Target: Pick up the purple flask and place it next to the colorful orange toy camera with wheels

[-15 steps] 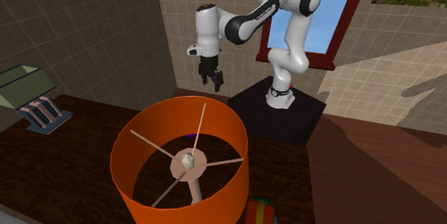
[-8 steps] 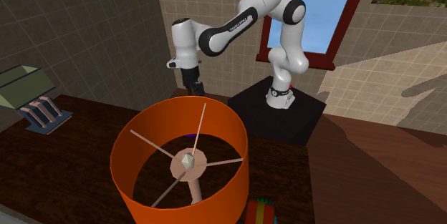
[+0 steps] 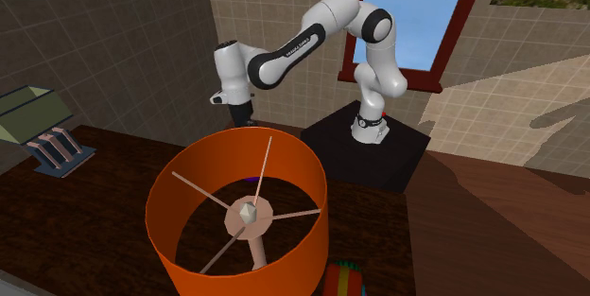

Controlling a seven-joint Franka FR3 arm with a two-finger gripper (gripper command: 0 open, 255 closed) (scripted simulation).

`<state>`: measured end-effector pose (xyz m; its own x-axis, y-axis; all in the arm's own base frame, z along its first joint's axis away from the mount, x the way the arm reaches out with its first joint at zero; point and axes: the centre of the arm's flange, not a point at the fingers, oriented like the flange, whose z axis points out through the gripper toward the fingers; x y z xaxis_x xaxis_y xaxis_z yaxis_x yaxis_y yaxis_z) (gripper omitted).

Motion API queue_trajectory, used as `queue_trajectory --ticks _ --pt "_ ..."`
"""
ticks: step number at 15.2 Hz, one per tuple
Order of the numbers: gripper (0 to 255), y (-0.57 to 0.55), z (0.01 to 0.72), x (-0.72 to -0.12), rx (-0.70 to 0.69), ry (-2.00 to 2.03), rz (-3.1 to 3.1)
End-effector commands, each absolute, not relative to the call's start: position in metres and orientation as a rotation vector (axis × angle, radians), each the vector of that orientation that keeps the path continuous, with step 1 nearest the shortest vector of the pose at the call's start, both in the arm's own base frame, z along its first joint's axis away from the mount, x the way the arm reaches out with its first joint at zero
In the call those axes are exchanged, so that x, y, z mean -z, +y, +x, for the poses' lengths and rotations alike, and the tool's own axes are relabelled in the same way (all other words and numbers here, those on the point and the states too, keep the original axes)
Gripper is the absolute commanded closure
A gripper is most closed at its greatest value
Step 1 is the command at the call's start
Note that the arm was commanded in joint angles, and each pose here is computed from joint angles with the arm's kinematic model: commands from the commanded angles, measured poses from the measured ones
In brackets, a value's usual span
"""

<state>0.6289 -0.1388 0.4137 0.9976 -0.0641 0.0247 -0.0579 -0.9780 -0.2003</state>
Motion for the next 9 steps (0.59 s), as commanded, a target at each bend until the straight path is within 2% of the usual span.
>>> queue_trajectory --ticks 1,9 --pt "0 -0.1362 0.6289 -0.4024 0.046 0.091 -2.939" --pt "0 -0.1346 0.6292 -0.3943 0.046 0.091 -2.939"
